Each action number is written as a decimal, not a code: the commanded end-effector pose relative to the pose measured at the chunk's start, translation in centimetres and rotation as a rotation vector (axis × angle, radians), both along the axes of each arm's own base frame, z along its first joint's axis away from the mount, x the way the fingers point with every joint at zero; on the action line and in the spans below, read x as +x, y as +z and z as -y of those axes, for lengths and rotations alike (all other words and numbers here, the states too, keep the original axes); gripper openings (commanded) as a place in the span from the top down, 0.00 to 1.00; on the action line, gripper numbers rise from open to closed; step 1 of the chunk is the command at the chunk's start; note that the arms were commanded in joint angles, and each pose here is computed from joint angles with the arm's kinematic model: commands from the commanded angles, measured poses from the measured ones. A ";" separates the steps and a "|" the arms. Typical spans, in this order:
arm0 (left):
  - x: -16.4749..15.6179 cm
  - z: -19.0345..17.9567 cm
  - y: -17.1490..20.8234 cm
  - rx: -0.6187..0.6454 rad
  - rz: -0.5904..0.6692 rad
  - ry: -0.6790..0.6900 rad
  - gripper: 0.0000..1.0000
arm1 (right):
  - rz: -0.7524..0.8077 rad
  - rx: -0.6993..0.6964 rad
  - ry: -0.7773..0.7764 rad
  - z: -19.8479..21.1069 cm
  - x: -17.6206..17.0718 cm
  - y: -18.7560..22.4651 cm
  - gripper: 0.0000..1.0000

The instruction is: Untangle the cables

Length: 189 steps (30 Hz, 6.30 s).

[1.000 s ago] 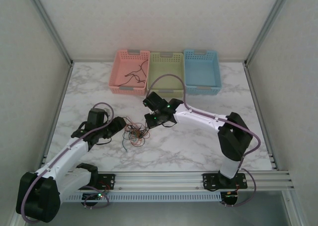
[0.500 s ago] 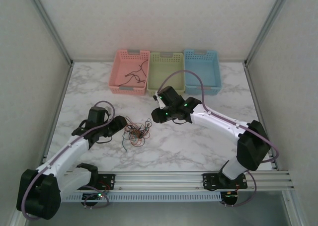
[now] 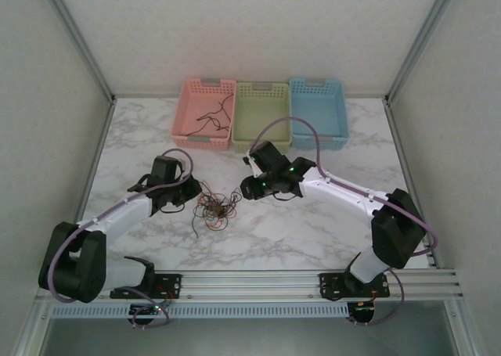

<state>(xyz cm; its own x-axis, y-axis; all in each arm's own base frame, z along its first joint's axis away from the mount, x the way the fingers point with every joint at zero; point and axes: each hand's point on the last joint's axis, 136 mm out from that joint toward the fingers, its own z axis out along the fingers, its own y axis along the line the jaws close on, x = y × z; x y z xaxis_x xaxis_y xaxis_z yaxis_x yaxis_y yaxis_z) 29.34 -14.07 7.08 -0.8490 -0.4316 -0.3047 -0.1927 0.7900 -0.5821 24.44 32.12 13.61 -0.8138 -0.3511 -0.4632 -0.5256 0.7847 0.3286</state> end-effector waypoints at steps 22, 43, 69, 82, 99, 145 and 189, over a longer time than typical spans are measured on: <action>-2.1 1.1 11.1 -0.190 0.270 -0.028 1.00 | -0.071 0.255 -0.039 -5.5 -1.9 2.2 0.50; -3.7 -2.2 8.3 -0.007 0.188 0.053 0.64 | 0.152 -0.037 -0.051 -5.3 4.2 1.7 0.46; -4.2 -2.0 7.1 -0.004 0.161 0.031 0.64 | 0.043 -0.168 0.012 -4.3 7.8 -6.5 0.65; -4.8 0.2 6.2 -0.084 0.116 -0.078 0.43 | 0.101 0.050 0.160 -4.0 3.4 0.1 1.00; -4.6 3.3 4.5 -0.143 0.084 -0.149 0.32 | 0.058 0.120 0.173 -3.6 1.4 0.6 1.00; -5.4 -1.9 6.3 0.156 0.128 -0.040 1.00 | 0.162 -0.446 -0.147 12.8 5.8 -3.9 1.00; -0.3 8.0 6.8 0.086 0.102 -0.335 0.37 | 0.039 -0.106 0.003 7.1 2.6 -1.7 1.00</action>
